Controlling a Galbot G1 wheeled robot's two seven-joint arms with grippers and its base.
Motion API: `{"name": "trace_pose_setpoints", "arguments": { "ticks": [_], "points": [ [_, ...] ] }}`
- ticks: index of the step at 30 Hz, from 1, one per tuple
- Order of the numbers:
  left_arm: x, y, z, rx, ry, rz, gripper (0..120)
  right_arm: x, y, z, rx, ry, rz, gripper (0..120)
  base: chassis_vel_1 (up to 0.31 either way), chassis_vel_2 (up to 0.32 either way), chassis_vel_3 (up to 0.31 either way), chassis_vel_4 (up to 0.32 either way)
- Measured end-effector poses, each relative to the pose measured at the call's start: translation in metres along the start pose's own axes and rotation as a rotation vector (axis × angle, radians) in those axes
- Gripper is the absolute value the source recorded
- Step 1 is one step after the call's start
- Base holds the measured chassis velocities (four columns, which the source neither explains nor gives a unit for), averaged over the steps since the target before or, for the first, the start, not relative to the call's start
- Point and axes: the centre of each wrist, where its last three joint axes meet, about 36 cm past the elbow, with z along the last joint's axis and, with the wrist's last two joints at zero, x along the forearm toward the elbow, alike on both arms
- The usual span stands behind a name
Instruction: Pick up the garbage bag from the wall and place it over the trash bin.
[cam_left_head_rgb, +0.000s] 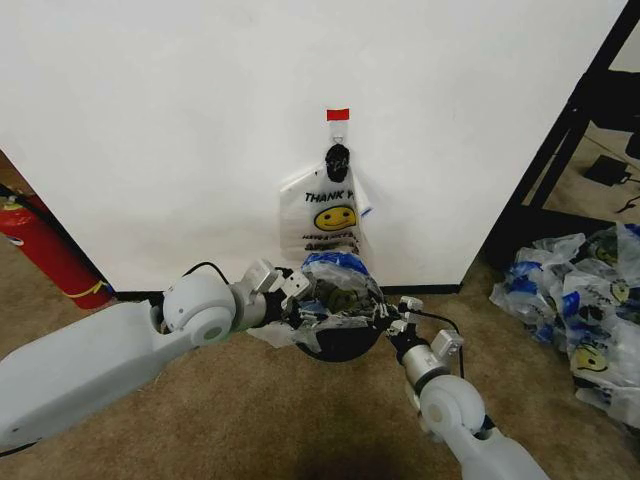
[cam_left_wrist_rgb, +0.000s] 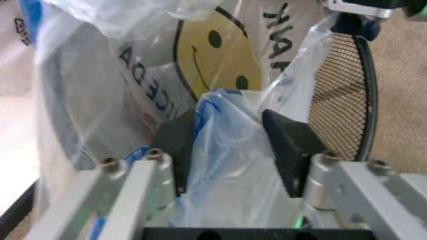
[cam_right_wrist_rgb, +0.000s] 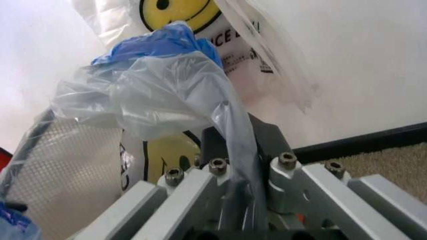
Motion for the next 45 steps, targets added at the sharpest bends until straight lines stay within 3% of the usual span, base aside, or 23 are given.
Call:
{"name": "trace_pose_setpoints", "arguments": {
  "ticks": [6, 10, 17, 23, 27, 34, 45],
  "points": [
    [-0.001, -0.013, 0.005, 0.015, -0.009, 0.002, 10, -0.003, 0.002, 0.001, -0.015, 0.002, 0.013, 1, 0.000, 0.000, 0.000, 0.000],
    [0.000, -0.020, 0.009, 0.023, -0.014, 0.001, 0, -0.004, 0.002, 0.001, -0.025, 0.005, 0.023, 1, 0.000, 0.000, 0.000, 0.000],
    [0.010, -0.049, 0.022, 0.040, -0.058, -0.019, 0, -0.012, 0.004, -0.002, -0.065, 0.010, 0.058, 1, 0.000, 0.000, 0.000, 0.000],
    [0.006, -0.076, 0.028, 0.039, -0.175, -0.056, 0, -0.016, 0.004, -0.005, -0.114, 0.009, 0.120, 1, 0.000, 0.000, 0.000, 0.000],
    [0.004, -0.087, 0.032, 0.078, -0.200, -0.056, 0, -0.019, 0.007, -0.006, -0.135, 0.012, 0.135, 1, 0.000, 0.000, 0.000, 0.000],
    [-0.004, -0.097, 0.054, 0.155, -0.205, -0.069, 0, -0.022, 0.014, -0.014, -0.211, 0.021, 0.162, 1, 0.000, 0.000, 0.000, 0.000],
    [-0.043, -0.112, 0.098, 0.333, -0.186, -0.097, 0, -0.018, 0.025, -0.019, -0.287, 0.044, 0.163, 1, 0.000, 0.000, 0.000, 0.000]
  ]
}}
